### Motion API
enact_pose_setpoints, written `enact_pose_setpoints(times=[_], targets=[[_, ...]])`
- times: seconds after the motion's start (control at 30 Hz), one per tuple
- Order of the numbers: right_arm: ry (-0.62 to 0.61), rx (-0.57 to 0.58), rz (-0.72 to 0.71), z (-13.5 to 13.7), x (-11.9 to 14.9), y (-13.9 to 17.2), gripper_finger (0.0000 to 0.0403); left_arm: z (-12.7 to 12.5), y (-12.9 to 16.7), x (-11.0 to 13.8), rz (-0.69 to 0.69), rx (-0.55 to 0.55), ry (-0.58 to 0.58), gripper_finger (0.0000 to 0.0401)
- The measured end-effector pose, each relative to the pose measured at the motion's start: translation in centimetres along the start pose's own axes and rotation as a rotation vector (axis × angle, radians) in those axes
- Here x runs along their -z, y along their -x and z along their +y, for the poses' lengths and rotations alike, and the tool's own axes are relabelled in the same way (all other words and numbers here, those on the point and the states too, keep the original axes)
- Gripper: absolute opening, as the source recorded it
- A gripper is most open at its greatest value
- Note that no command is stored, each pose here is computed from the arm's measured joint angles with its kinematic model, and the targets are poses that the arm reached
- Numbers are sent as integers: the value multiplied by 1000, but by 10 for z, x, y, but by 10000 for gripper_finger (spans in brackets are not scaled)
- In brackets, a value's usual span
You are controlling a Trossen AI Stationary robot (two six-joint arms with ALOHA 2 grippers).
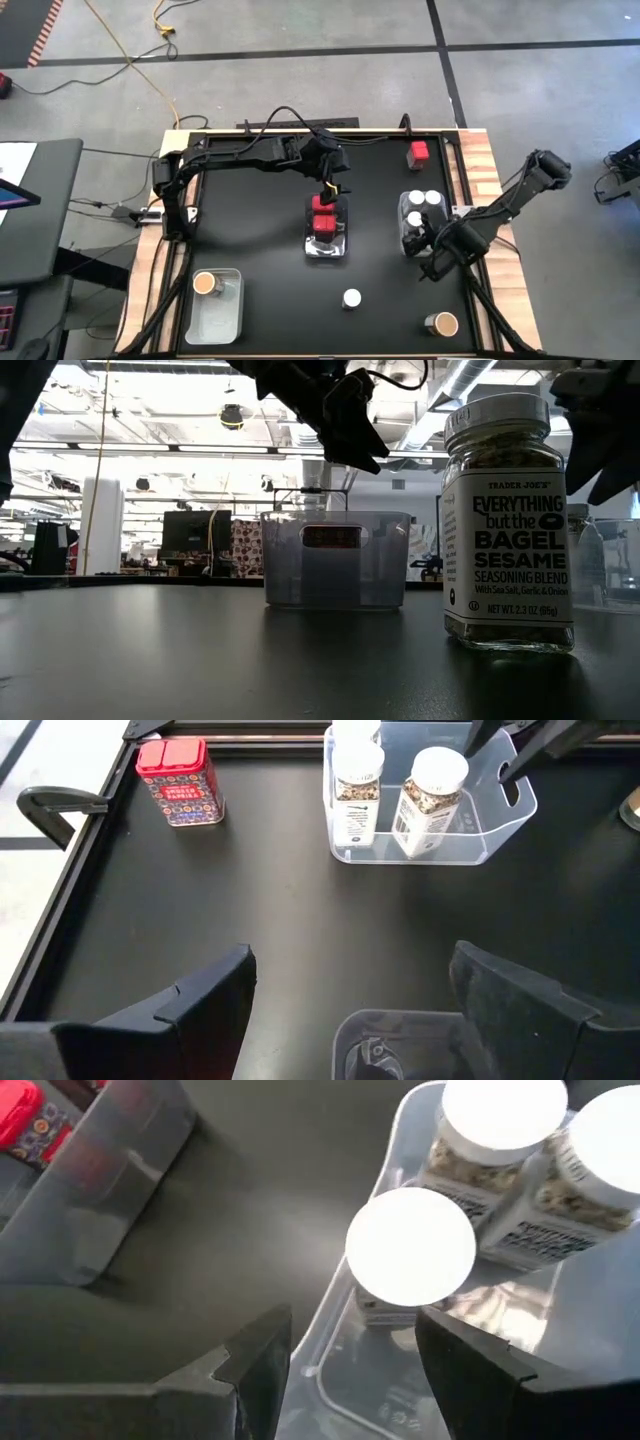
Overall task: Sort spices by type
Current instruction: Put the white seasoning bottle into the transparent bin
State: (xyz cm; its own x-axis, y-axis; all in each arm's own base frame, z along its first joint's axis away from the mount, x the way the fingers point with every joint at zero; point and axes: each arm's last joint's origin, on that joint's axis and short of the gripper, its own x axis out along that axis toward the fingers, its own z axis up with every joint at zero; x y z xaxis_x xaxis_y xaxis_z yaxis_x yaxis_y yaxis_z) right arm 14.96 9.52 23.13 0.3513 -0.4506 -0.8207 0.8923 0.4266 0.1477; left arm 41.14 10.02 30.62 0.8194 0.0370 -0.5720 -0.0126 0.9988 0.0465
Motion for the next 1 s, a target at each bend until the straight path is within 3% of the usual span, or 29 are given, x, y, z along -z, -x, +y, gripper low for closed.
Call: enact_pose_setpoints(times=[0.33, 0.47, 1.0], targets=[[-34, 57, 21, -1, -9, -6, 239, 0, 0, 0, 0, 0, 0, 320], [-8, 73, 76, -1, -9, -7, 239, 0, 0, 0, 0, 0, 0, 320], [117, 106, 73, 0, -22, -17, 239, 0, 0, 0, 0, 0, 0, 320]])
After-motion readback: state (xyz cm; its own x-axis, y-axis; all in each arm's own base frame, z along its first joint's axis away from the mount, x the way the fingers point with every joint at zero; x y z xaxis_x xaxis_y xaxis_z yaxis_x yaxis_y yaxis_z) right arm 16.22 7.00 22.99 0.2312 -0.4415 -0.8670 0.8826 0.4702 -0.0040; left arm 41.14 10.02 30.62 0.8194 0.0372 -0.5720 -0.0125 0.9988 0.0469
